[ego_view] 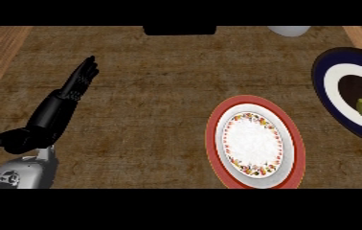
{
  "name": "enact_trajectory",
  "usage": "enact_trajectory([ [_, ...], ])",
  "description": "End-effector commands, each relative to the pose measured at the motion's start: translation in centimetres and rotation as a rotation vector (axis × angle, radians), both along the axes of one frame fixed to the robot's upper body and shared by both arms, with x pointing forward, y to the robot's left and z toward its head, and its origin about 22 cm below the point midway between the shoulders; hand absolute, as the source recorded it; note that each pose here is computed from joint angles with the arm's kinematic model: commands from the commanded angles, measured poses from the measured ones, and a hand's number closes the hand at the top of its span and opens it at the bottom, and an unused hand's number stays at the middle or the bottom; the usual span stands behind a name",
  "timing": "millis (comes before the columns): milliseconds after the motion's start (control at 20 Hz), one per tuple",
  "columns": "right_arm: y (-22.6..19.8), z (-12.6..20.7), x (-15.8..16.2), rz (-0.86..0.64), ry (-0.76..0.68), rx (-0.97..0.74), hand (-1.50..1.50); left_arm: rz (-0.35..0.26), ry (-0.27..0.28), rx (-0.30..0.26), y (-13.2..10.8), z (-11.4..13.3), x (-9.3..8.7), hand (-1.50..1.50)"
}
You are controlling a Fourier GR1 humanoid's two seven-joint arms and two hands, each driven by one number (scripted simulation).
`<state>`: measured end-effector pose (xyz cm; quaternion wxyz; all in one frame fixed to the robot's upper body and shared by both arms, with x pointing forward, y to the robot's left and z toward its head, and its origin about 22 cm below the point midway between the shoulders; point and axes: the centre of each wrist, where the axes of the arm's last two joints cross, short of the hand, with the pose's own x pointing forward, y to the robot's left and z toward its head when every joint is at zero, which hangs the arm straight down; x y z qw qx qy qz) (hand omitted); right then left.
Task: Pick the lemon from the plate and place it in the plate
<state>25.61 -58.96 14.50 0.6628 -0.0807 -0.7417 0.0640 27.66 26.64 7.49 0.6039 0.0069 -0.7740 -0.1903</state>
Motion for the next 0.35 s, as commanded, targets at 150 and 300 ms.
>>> enact_trajectory([
  [150,-0.8,0.6,-1.3,0.255,-0.114,0.132,-1.50,0.015,-0.006,0.003,-0.6,0.5,0.2,0.00],
  [300,-1.4,1.3,-2.1,0.261,-0.097,0.135,-1.50,0.020,0.008,-0.004,0.4,-0.2,-0.4,0.00],
])
